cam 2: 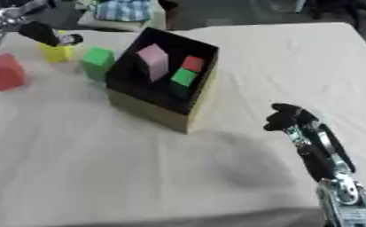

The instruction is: Pick up objects on the table and place them in the box.

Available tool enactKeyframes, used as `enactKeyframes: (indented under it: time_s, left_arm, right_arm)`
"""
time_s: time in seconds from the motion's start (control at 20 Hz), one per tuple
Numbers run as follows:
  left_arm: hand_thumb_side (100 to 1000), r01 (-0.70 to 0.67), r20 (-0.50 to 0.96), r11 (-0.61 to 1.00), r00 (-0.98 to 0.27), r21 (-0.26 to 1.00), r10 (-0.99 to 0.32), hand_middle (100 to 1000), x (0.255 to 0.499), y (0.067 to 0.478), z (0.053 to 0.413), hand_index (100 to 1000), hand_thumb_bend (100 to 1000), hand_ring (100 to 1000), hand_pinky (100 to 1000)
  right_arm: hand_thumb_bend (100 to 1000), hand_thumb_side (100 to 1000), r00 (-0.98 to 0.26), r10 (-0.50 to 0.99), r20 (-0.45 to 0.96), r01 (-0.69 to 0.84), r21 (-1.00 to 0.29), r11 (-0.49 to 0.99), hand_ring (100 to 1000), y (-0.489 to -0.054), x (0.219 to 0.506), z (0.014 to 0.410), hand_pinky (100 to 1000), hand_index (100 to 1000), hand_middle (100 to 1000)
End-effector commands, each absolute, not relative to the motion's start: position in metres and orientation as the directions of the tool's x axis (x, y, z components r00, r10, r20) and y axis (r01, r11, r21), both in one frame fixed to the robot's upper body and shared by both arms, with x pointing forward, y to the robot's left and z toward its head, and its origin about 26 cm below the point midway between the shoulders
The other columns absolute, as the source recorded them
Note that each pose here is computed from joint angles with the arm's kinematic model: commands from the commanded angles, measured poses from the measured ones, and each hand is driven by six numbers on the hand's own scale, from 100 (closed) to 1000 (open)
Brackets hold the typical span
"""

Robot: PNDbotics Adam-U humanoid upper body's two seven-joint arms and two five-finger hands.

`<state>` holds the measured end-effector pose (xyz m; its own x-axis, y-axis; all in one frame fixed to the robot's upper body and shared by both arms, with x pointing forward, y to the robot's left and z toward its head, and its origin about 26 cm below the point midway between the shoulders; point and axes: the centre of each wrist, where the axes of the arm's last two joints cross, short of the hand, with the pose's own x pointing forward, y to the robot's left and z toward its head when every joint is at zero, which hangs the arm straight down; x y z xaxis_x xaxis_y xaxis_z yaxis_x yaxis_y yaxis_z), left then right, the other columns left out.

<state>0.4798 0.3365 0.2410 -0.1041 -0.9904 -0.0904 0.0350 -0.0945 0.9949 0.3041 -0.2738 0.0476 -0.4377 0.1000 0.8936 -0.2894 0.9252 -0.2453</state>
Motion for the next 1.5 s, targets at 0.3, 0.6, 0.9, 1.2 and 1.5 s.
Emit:
enactKeyframes:
  time_s: [0.3, 0.6, 0.9, 1.2, 1.5]
  left_arm:
    - [533, 0.046, -0.066, -0.061, 0.126, 0.997, -0.990, 864, 0.476, 0.392, 0.230, 938, 526, 793, 845]
    - [483, 0.113, -0.025, -0.007, 0.164, 0.994, -0.986, 868, 0.472, 0.412, 0.219, 939, 498, 798, 852]
    - [474, 0.184, -0.021, 0.016, 0.198, 0.983, -0.980, 871, 0.468, 0.426, 0.211, 940, 509, 800, 852]
    - [306, 0.185, -0.043, 0.008, 0.275, 0.983, -0.961, 864, 0.459, 0.446, 0.205, 933, 484, 800, 847]
    - [293, 0.193, -0.057, 0.003, 0.309, 0.981, -0.949, 861, 0.457, 0.453, 0.196, 929, 471, 800, 846]
  right_arm:
    - [100, 677, -0.452, 0.121, 0.884, -0.274, -0.267, 0.924, 605, -0.279, 0.305, 0.053, 683, 795, 596]
    - [100, 679, -0.451, 0.123, 0.884, -0.273, -0.268, 0.924, 605, -0.279, 0.305, 0.053, 683, 795, 596]
    - [100, 680, -0.451, 0.124, 0.884, -0.273, -0.269, 0.924, 605, -0.280, 0.305, 0.053, 683, 795, 596]
    - [100, 683, -0.446, 0.129, 0.886, -0.273, -0.272, 0.923, 605, -0.281, 0.304, 0.051, 684, 795, 596]
    - [100, 683, -0.447, 0.132, 0.885, -0.273, -0.275, 0.922, 605, -0.281, 0.304, 0.051, 684, 796, 595]
